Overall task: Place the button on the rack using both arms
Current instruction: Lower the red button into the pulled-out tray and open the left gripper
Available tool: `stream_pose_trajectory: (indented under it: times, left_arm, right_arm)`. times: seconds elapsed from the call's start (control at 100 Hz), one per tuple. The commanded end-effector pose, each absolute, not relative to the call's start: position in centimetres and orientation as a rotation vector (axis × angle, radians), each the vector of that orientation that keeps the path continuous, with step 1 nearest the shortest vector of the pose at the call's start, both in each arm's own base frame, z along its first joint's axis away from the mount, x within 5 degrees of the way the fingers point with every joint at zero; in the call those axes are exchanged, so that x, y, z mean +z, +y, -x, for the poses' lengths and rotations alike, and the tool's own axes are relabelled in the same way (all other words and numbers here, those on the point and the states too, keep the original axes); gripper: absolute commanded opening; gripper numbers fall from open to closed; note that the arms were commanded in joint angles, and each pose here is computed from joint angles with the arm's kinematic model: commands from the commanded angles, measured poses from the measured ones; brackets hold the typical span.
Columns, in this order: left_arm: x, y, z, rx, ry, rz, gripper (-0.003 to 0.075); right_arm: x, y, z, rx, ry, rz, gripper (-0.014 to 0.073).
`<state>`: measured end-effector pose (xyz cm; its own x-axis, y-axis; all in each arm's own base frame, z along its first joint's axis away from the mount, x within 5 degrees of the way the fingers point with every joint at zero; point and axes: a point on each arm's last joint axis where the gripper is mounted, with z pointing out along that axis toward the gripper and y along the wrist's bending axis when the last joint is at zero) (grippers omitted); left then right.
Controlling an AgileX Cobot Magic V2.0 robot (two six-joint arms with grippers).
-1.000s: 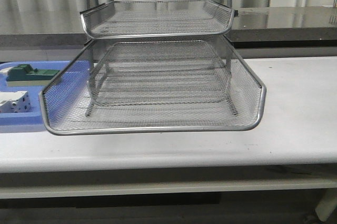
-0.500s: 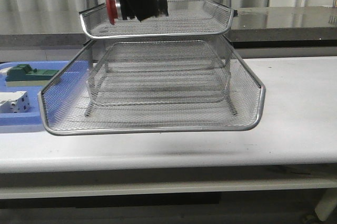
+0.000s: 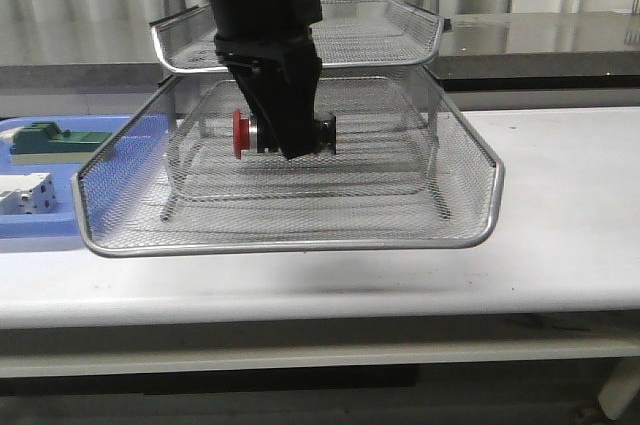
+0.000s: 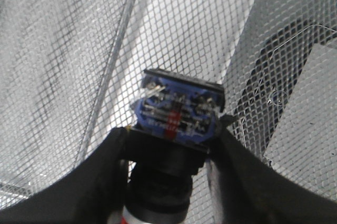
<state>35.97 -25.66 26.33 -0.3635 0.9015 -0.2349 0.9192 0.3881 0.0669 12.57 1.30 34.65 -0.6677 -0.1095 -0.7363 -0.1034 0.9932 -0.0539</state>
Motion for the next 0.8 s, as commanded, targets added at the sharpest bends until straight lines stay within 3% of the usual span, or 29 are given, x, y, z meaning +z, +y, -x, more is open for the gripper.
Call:
stream_pose_trajectory:
  times: [0.0,0.14,0.22,0.55,0.79]
  left_arm:
    - [29.47,-25.59,-35.01,-0.146,2.362,-1.574,0.0005]
    - [29.45,-25.57,-34.95,-0.149,2.368,-1.578,0.0011]
    - [29.44,-25.61,-34.85,-0.164,2.375,-1.581,0.0057]
    - [29.45,-25.66,-34.81,-0.173,2.375,-1.579,0.0525]
    - [29.78,-25.6,-34.73,-0.174,2.37,-1.572,0.055]
  right_arm:
    - [35.83,1.3,-12.76,-0.012,2.225,0.149,-0.0068]
    - [35.83,1.3,-12.76,-0.012,2.225,0.149,-0.0068]
    - [35.83,1.3,-12.76,-0.012,2.225,0.149,-0.0068]
    - [35.83,1.3,-12.76,-0.012,2.225,0.149,-0.0068]
    - [35.83,1.3,-12.76,-0.012,2.225,0.149,-0.0068]
